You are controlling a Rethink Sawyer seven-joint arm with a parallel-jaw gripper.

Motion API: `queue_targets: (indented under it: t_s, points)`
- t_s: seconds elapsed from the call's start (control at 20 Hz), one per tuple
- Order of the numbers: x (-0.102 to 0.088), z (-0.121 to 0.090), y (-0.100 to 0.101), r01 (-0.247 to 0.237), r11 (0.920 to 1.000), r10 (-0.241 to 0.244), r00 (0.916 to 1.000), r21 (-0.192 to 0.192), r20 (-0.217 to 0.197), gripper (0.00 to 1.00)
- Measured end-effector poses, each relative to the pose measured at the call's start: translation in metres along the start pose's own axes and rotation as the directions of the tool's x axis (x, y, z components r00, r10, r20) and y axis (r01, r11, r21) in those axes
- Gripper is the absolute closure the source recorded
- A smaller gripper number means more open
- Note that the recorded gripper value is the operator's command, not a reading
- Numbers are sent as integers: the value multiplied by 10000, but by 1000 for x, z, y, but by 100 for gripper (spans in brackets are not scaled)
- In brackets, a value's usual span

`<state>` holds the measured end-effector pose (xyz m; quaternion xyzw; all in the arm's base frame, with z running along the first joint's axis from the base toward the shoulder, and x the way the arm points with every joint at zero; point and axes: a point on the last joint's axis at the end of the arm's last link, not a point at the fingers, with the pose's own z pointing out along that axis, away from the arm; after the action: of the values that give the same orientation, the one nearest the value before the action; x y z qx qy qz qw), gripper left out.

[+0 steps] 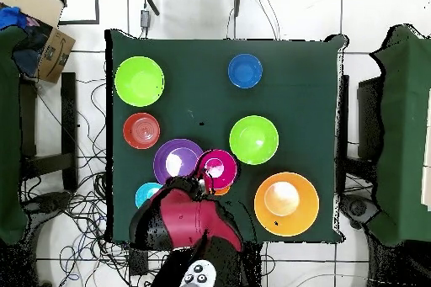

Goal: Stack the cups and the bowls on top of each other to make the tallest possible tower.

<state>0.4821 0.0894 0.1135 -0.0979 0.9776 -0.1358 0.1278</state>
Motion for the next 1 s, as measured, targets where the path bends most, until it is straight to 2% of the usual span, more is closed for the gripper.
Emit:
queue_targets:
  t_s: [0.15,0.2,0.35,0.5,0.75,1.0]
  points:
    - [-3,1,-7,-407,9981,408,9992,-464,-1,100]
    - [-5,4,-22,-930,9916,932,9956,-894,-29,100]
    - [-4,8,-46,-1477,9820,1476,9890,-1177,-100,100]
    - [-3,10,-61,-1657,9784,1661,9861,-1232,-76,100]
    - [-6,5,-62,-1381,9827,1411,9899,-1235,160,100]
    - [-15,-6,-46,-870,9871,946,9942,-1346,510,100]
